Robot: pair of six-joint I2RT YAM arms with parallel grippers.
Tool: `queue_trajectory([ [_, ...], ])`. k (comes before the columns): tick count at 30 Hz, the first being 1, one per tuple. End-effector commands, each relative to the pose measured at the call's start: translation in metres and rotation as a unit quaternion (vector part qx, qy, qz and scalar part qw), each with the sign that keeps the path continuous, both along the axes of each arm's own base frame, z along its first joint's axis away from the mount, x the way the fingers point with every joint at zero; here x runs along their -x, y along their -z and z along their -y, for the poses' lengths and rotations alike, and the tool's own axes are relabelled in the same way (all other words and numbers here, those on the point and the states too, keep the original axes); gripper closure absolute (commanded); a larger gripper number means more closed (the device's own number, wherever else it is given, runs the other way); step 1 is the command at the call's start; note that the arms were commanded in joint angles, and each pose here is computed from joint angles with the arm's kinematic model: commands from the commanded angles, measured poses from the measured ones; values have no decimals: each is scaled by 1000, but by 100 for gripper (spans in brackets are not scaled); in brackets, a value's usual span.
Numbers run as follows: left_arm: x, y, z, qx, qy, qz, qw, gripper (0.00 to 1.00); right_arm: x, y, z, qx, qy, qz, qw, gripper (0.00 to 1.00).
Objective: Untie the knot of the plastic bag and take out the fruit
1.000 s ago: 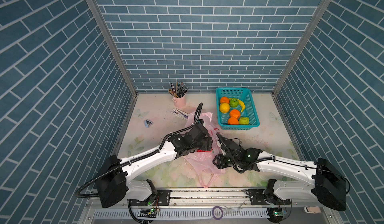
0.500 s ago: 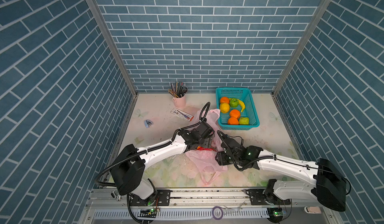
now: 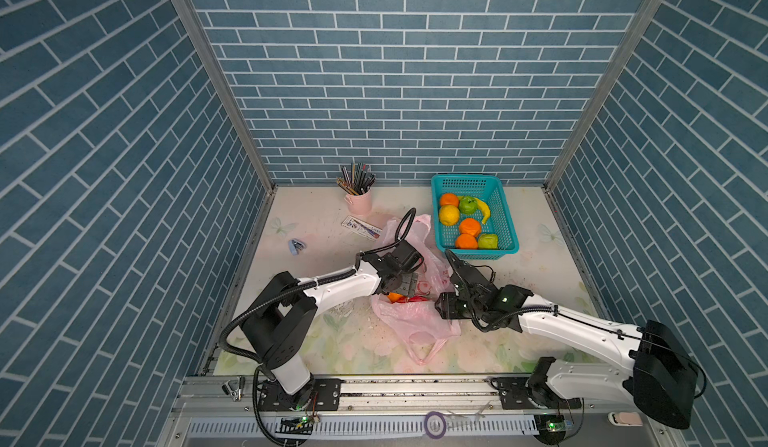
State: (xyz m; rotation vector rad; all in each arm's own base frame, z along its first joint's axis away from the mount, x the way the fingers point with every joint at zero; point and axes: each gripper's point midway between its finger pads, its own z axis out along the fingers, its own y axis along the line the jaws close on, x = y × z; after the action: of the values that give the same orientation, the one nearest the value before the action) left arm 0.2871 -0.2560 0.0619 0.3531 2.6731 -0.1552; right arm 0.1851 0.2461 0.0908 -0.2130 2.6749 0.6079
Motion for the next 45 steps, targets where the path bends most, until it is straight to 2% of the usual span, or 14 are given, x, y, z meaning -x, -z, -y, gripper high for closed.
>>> queue_trajectory([
  [1,0,2,-1,-1,-4,-14,1000,12,-4,-9,-6,-8,-1,4,1000,39],
  [5,2,13,1,8,-4,-34,999,15,-7,-13,-4,-3,7,10,1000,36],
  [15,2,12,4,30,-4,-34,999,35,-25,-57,6,-36,56,51,996,21],
  [19,1,3,5,41,-2,-24,999,38,-35,-83,17,-67,89,85,990,17],
  [25,-4,-23,9,68,4,6,998,41,-47,-101,37,-95,127,102,982,17],
  [30,-7,-51,18,117,16,39,992,44,-58,-116,52,-113,151,112,976,17],
  [35,-9,-96,34,196,51,101,974,49,-71,-140,65,-155,169,124,965,17],
  [42,-6,-157,48,277,119,209,930,50,-84,-175,81,-199,185,157,949,17],
  [45,-6,-190,51,297,148,267,905,52,-87,-187,83,-217,184,166,944,17],
])
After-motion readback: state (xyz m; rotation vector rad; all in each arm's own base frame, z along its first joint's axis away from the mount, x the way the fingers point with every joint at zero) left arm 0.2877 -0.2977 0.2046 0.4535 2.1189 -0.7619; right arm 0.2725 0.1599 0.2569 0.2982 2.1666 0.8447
